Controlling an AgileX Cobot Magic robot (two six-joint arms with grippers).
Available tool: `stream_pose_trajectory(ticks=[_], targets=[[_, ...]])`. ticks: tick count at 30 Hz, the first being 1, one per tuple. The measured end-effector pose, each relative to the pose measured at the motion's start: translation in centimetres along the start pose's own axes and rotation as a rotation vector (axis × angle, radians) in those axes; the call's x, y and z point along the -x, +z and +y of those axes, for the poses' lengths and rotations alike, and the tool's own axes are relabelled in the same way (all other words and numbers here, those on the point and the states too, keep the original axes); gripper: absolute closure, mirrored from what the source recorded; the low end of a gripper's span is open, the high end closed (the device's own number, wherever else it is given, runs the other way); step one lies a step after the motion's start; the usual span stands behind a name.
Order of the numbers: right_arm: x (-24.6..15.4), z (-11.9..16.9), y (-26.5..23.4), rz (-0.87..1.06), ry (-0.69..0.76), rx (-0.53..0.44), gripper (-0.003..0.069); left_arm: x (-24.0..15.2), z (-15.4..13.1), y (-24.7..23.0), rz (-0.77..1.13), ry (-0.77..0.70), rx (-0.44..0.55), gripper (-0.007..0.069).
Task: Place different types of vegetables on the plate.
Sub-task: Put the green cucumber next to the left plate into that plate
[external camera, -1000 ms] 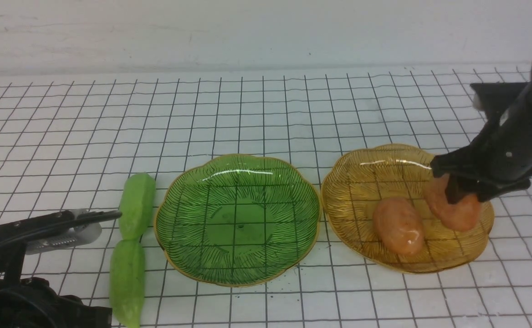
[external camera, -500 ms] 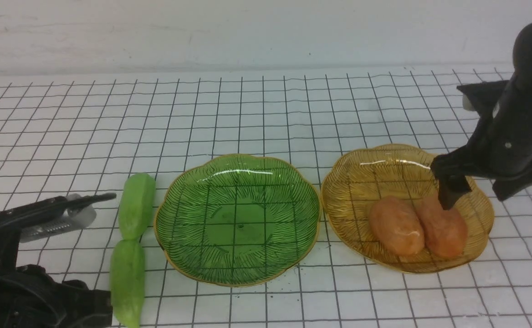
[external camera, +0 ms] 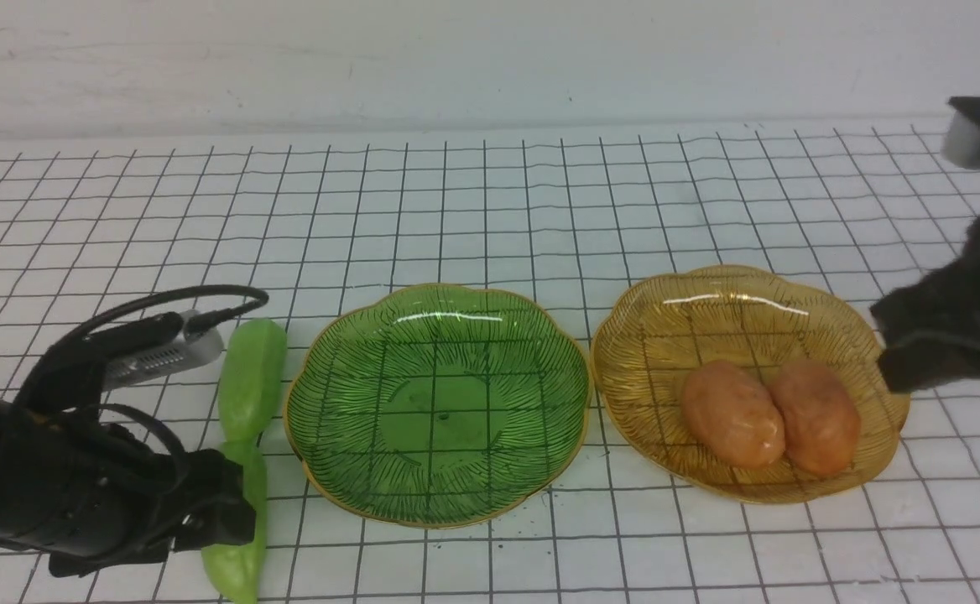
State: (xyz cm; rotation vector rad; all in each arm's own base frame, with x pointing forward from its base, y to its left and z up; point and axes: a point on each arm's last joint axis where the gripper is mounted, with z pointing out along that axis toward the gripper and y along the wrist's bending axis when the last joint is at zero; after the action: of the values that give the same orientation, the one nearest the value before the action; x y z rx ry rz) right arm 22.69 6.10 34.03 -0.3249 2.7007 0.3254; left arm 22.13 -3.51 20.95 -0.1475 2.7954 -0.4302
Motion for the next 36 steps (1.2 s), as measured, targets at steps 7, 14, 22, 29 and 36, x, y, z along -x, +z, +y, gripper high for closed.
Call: stream_pose_trajectory(ticks=[7,14,22,29,36], targets=[[-5.0,1.0,-4.4,-0.128,-0.031,0.000,0.0671,1.1,1.2,4.0,0.039,-0.041,0.049,0.0115],[-6.8,1.1,-6.4,-0.205,-0.058,-0.031,0.0671,1.1,1.8,6.0,0.101,-0.071,0.061,0.0117],[-6.8,1.0,-6.4,-0.204,-0.052,-0.048,0.0673,0.5,1.7,5.4,0.171,-0.036,0.065,0.0283],[-6.8,1.0,-6.4,-0.204,-0.049,-0.048,0.0673,1.0,0.7,-0.2,0.158,0.101,0.124,0.0283],[-6.8,1.0,-6.4,-0.205,-0.047,-0.043,0.0673,2.9,-3.8,-4.9,0.155,0.069,-0.023,0.0283]])
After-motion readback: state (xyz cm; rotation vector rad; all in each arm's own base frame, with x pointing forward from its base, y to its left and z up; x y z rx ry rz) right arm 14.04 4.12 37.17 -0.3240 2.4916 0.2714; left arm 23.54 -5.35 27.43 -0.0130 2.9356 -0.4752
